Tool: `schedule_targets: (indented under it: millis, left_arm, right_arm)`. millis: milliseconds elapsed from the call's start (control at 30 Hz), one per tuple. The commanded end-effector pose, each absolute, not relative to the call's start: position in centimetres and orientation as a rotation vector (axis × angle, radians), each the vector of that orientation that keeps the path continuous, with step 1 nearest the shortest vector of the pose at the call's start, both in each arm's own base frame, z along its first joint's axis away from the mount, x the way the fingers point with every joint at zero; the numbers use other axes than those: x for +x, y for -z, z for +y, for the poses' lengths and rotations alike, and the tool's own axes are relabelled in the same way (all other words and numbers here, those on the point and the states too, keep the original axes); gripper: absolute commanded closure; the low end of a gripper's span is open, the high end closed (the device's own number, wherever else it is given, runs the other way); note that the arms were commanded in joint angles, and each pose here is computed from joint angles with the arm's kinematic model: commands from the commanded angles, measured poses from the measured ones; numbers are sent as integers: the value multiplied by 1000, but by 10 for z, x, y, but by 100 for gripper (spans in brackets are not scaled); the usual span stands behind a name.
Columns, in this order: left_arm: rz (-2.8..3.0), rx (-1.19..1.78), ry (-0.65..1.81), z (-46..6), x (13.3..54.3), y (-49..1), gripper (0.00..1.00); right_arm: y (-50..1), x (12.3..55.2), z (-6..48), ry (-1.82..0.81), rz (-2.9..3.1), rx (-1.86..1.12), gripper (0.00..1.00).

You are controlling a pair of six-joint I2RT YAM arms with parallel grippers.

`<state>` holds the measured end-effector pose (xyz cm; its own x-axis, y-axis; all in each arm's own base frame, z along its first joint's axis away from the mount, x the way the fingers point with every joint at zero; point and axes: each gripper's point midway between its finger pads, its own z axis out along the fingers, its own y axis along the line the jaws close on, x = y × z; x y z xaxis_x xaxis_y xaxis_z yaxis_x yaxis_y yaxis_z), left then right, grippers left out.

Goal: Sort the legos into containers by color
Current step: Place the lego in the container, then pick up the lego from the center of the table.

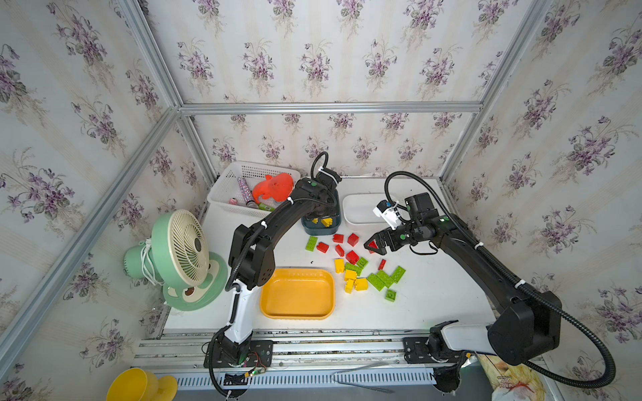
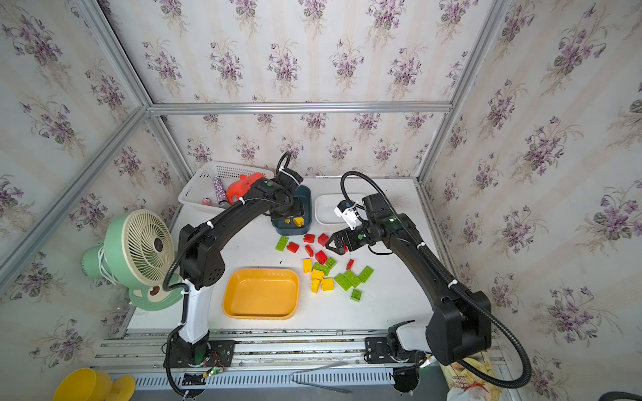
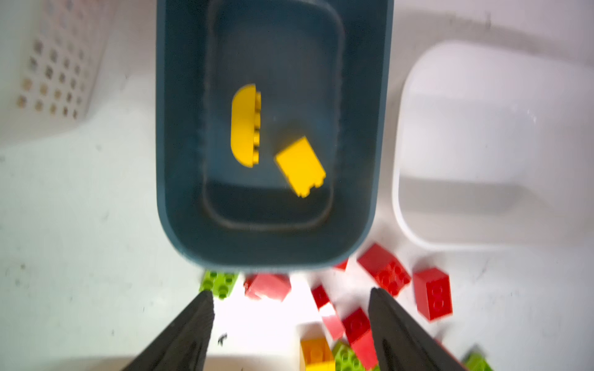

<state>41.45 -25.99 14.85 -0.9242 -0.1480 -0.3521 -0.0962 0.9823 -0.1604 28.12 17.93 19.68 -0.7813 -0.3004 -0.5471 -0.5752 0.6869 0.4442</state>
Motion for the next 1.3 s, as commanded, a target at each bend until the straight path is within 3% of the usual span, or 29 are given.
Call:
schedule_targets:
  millis: [0, 367, 733, 867, 1000, 1267]
  left_arm:
    - [2803, -197, 244, -265, 381, -147, 23]
    - [2975, -33, 307, -314, 292, -89, 29]
    - [3015, -32, 268, -325, 291, -42, 35]
    - [2989, -28, 236, -325, 300, -40, 44]
    - [3003, -39, 185, -317, 296, -30, 64]
    - [3018, -14, 168, -316, 295, -22, 69]
  right_arm:
    - [-197, 281, 178, -839, 2454, -686, 3]
    - [-186, 272, 172, -813, 2482, -696, 3]
    - [-182, 259, 166, -803, 2503, -698, 3]
    - [-180, 255, 165, -811, 2509, -688, 3]
    - [-178, 253, 164, -810, 2509, -681, 3]
    - [-178, 254, 163, -811, 2513, -679, 3]
